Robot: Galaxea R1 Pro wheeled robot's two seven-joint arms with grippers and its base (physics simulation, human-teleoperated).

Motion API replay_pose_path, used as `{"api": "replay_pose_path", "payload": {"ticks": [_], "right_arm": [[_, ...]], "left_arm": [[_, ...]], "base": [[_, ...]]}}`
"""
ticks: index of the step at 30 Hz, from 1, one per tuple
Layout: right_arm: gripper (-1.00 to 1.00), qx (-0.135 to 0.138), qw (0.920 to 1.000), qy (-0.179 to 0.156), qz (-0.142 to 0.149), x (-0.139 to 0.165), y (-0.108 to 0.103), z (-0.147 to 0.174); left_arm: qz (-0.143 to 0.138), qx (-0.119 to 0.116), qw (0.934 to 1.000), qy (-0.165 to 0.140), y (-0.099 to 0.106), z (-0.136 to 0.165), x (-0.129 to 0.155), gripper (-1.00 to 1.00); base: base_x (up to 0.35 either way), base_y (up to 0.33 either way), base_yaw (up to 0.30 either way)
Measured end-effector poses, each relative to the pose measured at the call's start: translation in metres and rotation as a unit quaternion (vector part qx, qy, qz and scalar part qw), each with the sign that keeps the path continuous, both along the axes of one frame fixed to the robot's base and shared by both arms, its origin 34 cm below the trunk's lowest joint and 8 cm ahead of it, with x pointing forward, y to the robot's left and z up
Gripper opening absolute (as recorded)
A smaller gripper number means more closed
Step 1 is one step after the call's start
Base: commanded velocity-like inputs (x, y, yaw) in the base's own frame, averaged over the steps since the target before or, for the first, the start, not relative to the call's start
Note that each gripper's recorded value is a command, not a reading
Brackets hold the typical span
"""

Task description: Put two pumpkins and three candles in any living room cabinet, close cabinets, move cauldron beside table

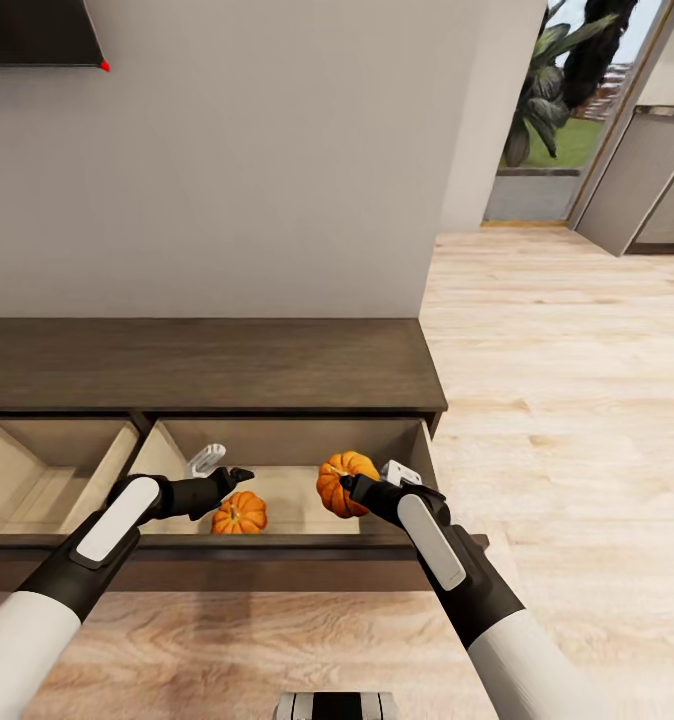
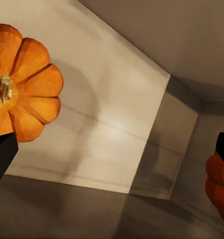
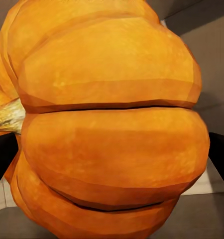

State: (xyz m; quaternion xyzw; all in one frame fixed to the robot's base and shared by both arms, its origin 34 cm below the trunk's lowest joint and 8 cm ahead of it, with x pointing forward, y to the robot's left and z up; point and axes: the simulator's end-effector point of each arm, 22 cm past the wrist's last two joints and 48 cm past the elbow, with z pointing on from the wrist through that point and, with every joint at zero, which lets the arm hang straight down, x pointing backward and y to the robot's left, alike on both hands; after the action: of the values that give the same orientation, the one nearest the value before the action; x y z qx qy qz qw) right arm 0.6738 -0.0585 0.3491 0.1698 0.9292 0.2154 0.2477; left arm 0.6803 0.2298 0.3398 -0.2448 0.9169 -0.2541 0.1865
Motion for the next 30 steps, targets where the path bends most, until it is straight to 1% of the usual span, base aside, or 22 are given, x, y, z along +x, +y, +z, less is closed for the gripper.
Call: {"api": "replay_pose_path", "payload": {"ticks": [7, 16, 27, 28, 30], "right_arm": [[-1.00, -0.005, 1.0000, 0.008, 0.000, 0.0004, -0.0023, -0.0065], [-1.00, -0.006, 0.9999, 0.009, 0.000, 0.0012, -0.0023, -0.0069], [-1.00, -0.006, 0.9999, 0.009, 0.000, 0.0010, -0.0020, -0.0072], [1.00, -0.006, 0.9999, 0.009, 0.000, 0.0010, -0.0019, -0.0072], [1.00, -0.006, 0.9999, 0.009, 0.000, 0.0010, -0.0020, -0.0072]], "left_arm": [[-0.001, -0.001, 1.0000, -0.001, -0.0008, 0.0004, -0.0001, 1.00], [-0.001, -0.001, 1.0000, -0.001, -0.0002, 0.0005, -0.0003, 1.00], [-0.001, -0.001, 1.0000, 0.000, -0.0004, 0.0004, -0.0005, 1.00], [-0.001, -0.001, 1.0000, 0.000, -0.0004, 0.0004, -0.0005, 1.00], [-0.001, 0.000, 1.0000, 0.000, -0.0004, 0.0003, -0.0005, 1.00]], "base": [[0.000, 0.000, 0.000], [0.095, 0.029, 0.000], [0.012, 0.003, 0.000], [0.000, 0.000, 0.000], [0.000, 0.000, 0.000]]}}
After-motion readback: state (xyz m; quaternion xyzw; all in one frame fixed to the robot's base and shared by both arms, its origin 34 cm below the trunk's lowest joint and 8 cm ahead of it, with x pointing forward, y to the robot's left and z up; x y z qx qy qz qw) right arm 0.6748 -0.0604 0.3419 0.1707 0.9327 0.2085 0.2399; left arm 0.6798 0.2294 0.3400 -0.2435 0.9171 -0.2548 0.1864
